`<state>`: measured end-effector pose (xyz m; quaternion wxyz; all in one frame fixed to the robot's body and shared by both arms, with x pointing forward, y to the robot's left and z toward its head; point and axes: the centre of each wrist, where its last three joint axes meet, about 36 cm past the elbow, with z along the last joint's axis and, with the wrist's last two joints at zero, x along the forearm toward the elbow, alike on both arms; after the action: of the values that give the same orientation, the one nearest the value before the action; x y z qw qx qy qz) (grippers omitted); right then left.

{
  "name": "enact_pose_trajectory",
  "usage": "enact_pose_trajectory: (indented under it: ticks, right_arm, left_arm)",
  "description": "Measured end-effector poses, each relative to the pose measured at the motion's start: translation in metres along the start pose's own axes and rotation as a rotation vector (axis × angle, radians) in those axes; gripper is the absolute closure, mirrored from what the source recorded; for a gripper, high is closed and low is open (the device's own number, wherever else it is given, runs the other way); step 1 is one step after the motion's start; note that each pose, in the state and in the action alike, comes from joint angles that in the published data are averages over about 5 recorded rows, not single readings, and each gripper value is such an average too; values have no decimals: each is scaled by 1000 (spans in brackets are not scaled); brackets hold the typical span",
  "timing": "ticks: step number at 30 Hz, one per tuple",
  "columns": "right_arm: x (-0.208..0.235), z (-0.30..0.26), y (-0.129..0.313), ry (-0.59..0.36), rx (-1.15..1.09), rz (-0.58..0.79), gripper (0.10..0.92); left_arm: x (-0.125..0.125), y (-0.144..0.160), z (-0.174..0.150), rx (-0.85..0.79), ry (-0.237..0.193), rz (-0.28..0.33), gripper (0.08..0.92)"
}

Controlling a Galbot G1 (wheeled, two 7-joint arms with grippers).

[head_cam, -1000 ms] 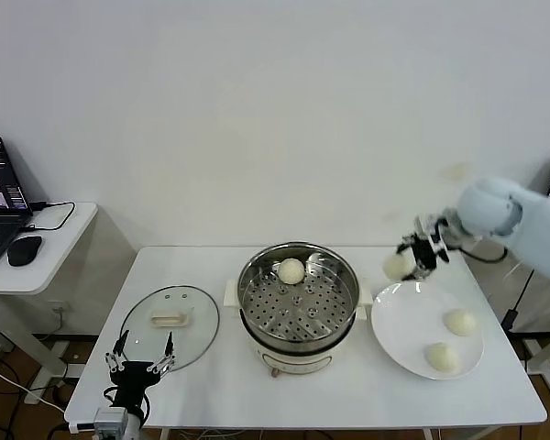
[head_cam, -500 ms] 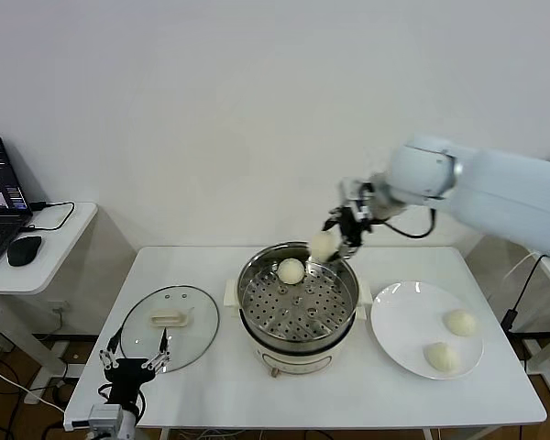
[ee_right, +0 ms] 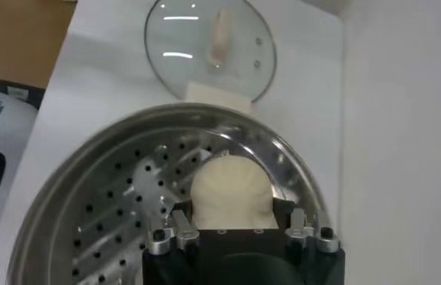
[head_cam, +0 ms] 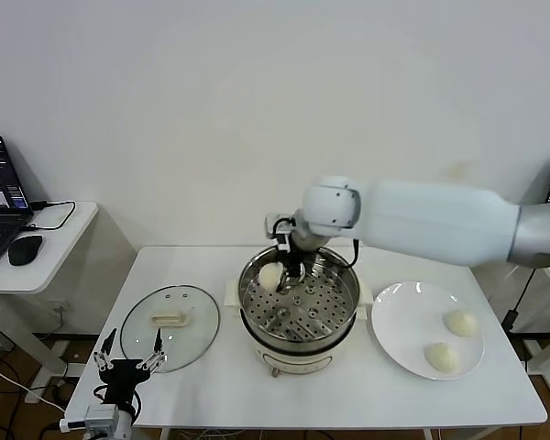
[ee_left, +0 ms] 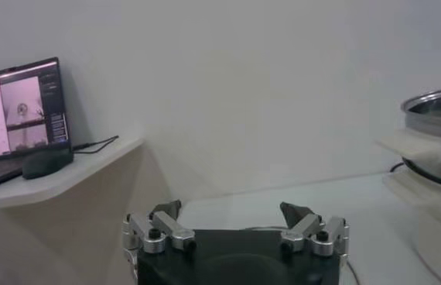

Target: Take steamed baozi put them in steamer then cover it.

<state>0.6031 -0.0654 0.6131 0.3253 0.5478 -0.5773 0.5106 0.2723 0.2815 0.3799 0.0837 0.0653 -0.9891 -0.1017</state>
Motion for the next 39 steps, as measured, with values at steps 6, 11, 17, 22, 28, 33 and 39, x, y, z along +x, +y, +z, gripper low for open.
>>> enact_pose_trajectory:
  ticks: [6, 11, 17, 22, 28, 33, 39]
  right_arm:
    - [-21, -6, 3, 13, -16, -12, 386]
    - [-33, -7, 2, 24, -32, -12, 386]
    - [-40, -7, -1, 27, -51, -7, 303]
    - [-35, -7, -5, 18, -62, -9, 208]
    - [-6, -2, -10, 13, -48, -16, 200]
    - [36, 16, -12, 21, -20, -20, 200]
    - [89, 62, -2, 55, 6, -15, 200]
  left_arm:
    - [0, -1, 0, 1, -1, 0, 177]
    - [1, -2, 1, 2, -3, 2, 177]
    - [1, -2, 1, 3, -6, 1, 177]
    - [1, -3, 1, 2, -8, 1, 177]
    - [1, -2, -2, -2, -15, 5, 177]
    - [1, -2, -5, -6, -21, 14, 177]
    - [2, -5, -7, -11, -25, 29, 177]
